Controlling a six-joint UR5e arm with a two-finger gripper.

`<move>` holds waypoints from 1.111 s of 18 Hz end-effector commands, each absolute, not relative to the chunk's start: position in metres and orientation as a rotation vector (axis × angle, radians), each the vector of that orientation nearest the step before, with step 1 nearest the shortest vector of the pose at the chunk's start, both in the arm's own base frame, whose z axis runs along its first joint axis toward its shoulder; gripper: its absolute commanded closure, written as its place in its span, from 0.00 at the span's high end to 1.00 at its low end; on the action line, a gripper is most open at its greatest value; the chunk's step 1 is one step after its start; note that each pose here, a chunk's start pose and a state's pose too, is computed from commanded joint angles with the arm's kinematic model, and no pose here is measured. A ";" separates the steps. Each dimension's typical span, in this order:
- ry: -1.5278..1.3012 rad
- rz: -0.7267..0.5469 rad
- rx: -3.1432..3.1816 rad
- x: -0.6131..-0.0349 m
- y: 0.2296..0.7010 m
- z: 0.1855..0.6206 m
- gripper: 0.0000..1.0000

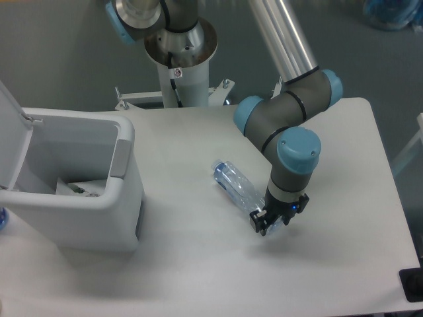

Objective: Place the trash in the trash can
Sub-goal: 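Lower the gripper onto the bottle's cap end and close it, then lift the clear water bottle and carry it toward the bin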

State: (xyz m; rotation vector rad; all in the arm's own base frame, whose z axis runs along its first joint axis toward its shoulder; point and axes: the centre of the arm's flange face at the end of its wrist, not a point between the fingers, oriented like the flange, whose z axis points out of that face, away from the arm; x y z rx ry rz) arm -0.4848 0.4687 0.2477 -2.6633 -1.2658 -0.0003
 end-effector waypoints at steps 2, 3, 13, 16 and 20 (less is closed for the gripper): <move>-1.249 0.032 -2.627 -0.487 0.470 0.275 0.67; -1.220 0.076 -2.582 -0.488 0.472 0.311 0.67; -0.884 0.336 -2.252 -0.436 0.514 0.537 0.67; -0.806 0.365 -2.182 -0.413 0.529 0.580 0.66; -0.732 0.385 -2.123 -0.371 0.526 0.628 0.66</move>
